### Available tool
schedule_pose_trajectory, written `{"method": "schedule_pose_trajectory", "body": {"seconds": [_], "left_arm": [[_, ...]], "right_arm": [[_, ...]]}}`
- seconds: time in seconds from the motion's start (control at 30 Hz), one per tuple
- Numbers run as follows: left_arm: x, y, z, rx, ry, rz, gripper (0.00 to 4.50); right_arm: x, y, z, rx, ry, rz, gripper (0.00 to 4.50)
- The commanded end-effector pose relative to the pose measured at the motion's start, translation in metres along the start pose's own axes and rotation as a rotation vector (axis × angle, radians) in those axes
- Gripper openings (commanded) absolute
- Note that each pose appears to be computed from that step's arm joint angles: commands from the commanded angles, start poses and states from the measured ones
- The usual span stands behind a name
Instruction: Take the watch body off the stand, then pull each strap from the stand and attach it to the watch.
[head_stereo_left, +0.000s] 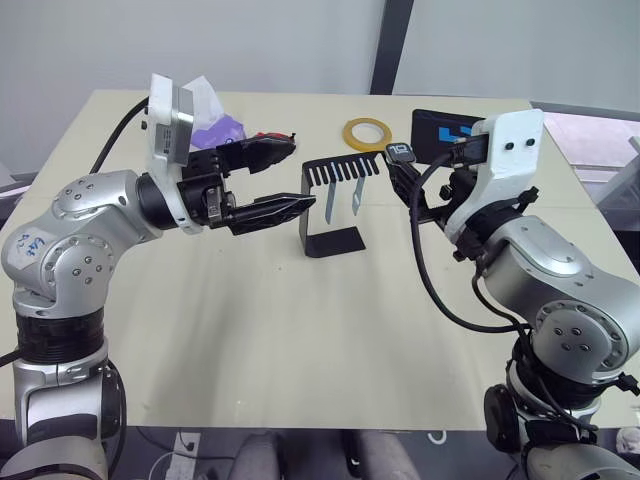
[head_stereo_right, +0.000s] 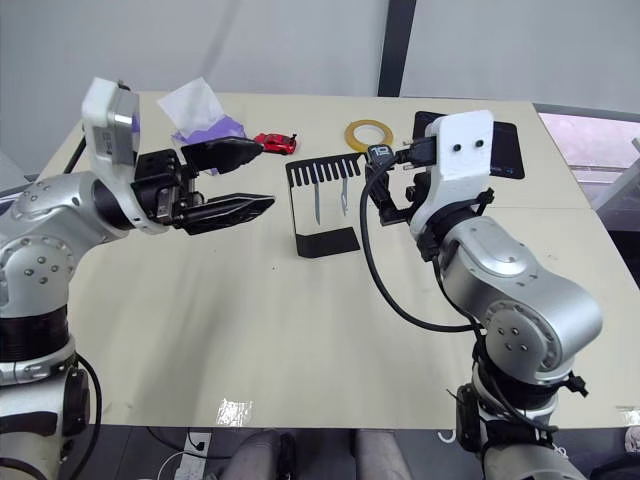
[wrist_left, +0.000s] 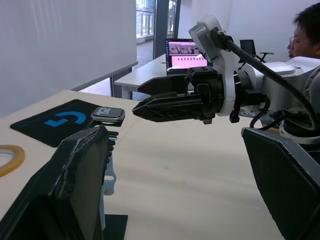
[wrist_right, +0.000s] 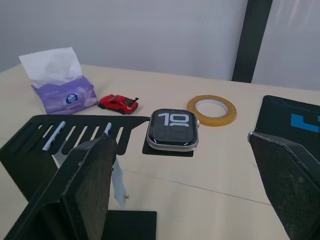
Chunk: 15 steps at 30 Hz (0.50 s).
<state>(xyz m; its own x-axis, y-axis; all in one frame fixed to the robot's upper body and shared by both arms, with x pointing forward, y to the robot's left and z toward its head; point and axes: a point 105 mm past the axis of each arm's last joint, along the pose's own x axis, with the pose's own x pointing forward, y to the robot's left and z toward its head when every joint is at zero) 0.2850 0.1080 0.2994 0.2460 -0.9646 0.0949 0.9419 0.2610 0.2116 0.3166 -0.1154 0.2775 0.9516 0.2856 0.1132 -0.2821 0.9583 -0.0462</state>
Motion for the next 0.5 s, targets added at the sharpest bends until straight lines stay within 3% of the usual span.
{"method": "schedule_pose_trajectory", "body": {"seconds": [0.03,0.5], "left_arm": [[0.002,-0.003,0.009,0.054,-0.018,-0.012,4.5],[0.0,-0.001,0.013,0.058,-0.015,0.005,4.5]], "right_arm": [[0.002,0.007,0.01,-0.005,-0.047,0.009,4.47],[0.014,0.007,0.007,0.056,-0.037,-0.026,4.47]]}}
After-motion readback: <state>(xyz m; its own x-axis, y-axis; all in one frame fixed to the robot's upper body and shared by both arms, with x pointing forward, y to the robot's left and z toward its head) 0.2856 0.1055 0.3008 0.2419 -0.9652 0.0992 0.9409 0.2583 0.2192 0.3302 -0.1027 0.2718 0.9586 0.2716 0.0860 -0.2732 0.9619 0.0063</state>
